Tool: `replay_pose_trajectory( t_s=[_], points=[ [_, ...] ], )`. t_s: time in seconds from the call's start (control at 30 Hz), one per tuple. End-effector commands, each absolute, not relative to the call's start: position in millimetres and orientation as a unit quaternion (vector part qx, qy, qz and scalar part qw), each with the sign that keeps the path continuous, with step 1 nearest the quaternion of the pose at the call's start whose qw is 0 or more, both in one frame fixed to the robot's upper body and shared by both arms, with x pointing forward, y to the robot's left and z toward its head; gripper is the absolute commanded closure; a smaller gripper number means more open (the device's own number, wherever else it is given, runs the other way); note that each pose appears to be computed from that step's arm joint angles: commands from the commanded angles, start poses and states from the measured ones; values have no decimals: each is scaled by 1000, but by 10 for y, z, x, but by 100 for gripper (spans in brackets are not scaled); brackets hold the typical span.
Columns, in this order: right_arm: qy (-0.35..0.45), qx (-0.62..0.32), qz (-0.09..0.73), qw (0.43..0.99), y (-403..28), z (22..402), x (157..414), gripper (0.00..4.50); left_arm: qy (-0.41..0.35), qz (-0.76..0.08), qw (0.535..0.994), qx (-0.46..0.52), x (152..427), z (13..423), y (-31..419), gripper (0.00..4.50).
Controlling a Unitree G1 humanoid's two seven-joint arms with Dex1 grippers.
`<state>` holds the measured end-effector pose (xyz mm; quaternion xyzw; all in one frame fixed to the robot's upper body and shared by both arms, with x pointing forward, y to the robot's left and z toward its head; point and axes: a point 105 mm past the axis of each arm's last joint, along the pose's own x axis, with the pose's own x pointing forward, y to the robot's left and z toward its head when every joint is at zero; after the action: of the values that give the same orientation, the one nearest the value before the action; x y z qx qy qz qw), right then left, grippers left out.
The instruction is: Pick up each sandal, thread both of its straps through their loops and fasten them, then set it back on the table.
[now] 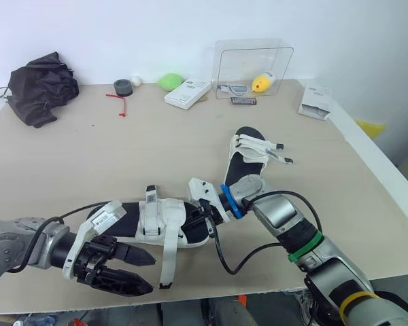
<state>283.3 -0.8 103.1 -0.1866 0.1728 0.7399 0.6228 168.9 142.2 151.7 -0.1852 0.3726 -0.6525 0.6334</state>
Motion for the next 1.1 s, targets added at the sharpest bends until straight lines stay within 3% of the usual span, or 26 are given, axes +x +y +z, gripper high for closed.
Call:
replay_pose_trajectory(
  t_s=[0.03,0.3,0.63,0.83,0.93,1.1],
  points=[
    [247,-195,705,636,-193,691,2851,450,371,-641,642,-200,1708,1533,1399,5],
    [247,-191,700,643,-195,722,2860,450,407,-609,666,-143,1601,1017,1413,5],
    [249,-189,696,646,-209,716,2842,450,352,-598,709,-127,1827,885,1189,5],
    [248,-190,695,648,-208,733,2857,450,333,-615,703,-128,1844,890,1046,5],
    [249,-192,695,647,-224,728,2853,450,339,-614,700,-134,1831,858,1048,80],
    [250,-192,696,646,-223,728,2844,450,335,-614,705,-118,1873,820,1071,333]
  ],
)
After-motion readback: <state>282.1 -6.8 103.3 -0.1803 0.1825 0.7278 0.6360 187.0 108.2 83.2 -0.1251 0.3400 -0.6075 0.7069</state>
